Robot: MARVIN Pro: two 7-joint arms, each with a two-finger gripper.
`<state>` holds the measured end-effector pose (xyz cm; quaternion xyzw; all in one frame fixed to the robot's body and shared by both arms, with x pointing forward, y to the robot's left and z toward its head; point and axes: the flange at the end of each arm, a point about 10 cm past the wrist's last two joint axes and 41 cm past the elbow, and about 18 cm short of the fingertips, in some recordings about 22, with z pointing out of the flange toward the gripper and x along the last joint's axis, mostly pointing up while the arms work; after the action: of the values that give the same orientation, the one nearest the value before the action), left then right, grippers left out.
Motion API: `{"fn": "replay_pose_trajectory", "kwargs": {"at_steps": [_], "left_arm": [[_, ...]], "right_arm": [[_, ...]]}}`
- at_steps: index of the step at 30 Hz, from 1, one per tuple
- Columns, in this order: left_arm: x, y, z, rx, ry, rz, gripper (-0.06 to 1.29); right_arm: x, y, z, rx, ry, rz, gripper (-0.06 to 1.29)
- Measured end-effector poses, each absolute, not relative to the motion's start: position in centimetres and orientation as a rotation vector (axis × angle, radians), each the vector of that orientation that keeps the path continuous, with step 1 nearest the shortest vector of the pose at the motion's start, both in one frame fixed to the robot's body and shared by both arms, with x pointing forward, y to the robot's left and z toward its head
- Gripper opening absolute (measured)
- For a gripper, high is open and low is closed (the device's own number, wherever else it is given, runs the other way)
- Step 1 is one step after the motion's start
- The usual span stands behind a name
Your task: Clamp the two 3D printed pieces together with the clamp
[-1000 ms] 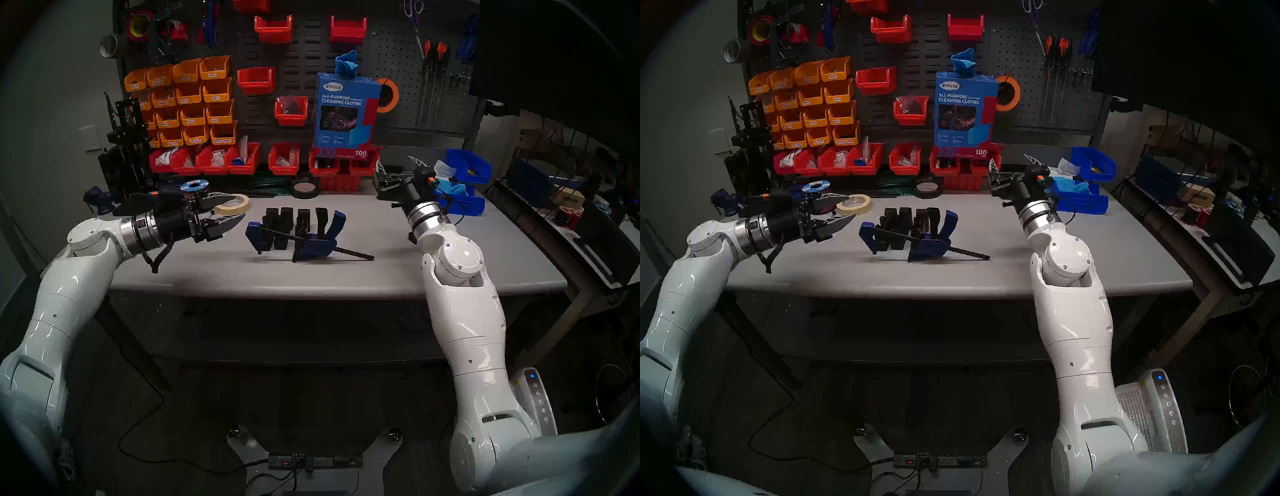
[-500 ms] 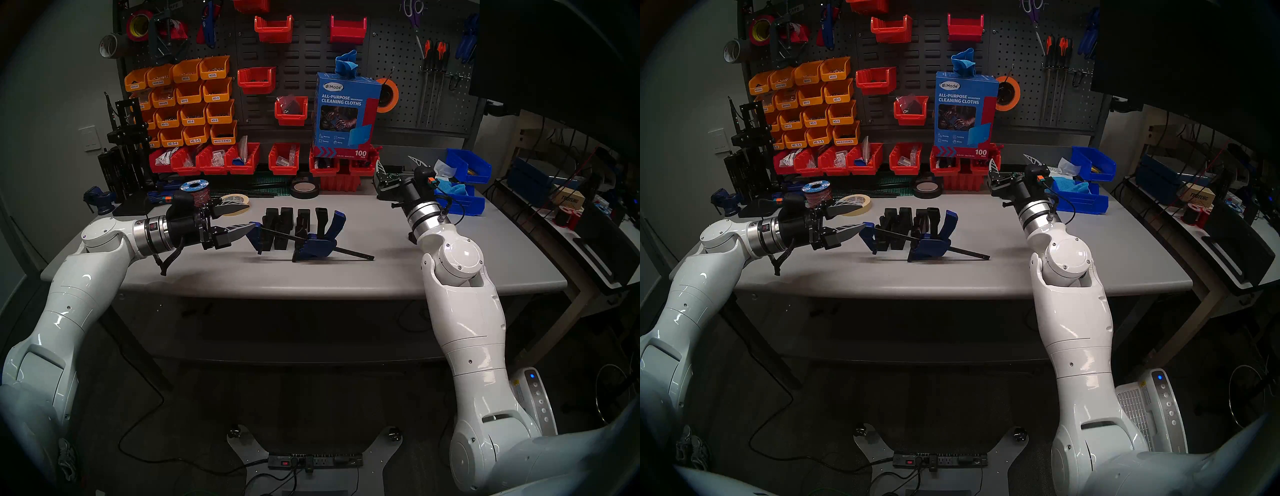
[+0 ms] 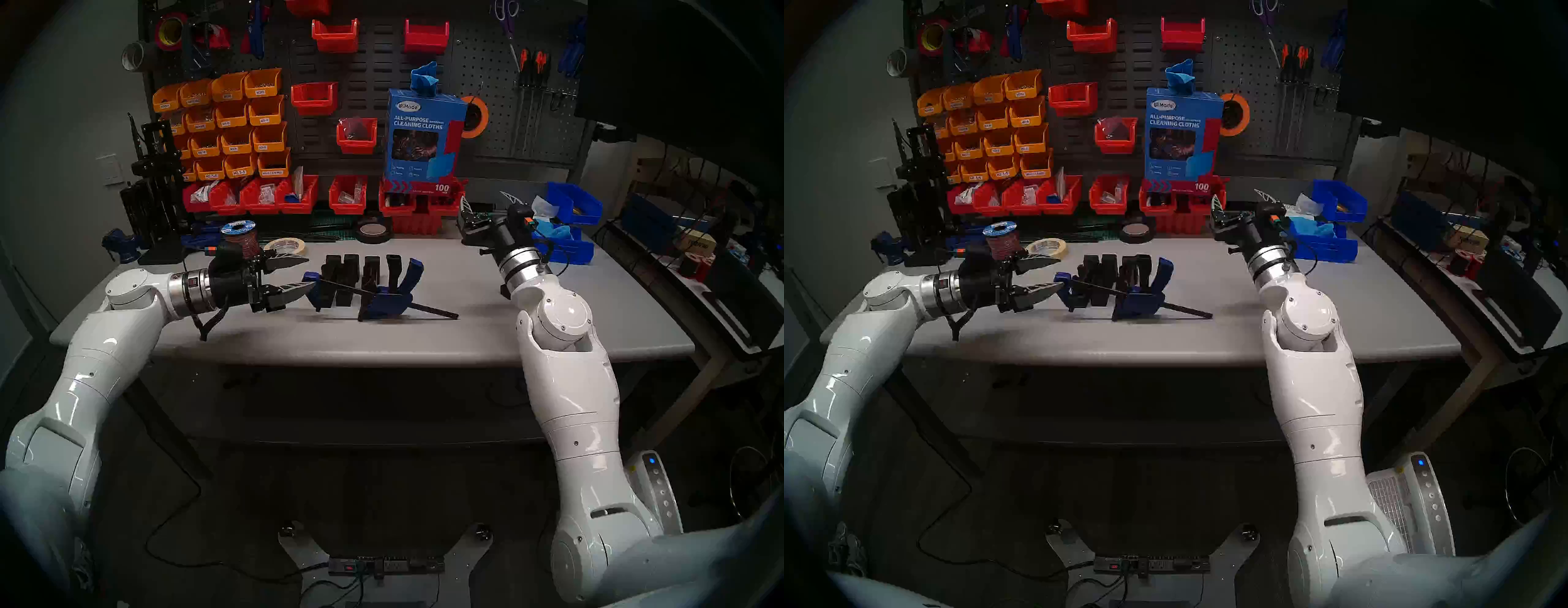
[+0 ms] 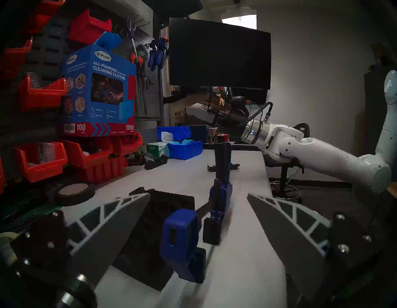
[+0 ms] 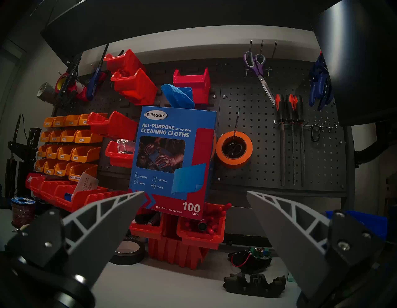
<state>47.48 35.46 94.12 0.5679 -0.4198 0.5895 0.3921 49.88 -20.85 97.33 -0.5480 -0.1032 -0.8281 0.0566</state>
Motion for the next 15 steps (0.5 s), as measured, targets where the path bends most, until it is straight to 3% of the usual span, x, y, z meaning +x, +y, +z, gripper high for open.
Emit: {"fn": "replay_pose_trajectory", "kwargs": {"at_steps": [15], "left_arm": [[47.8,35.1,92.6,1.455,-1.079,1.459,1.23]], "right_arm": [[49.9,-20.9,97.3,-1.662,-0.313,-2.512,1.24]]}}
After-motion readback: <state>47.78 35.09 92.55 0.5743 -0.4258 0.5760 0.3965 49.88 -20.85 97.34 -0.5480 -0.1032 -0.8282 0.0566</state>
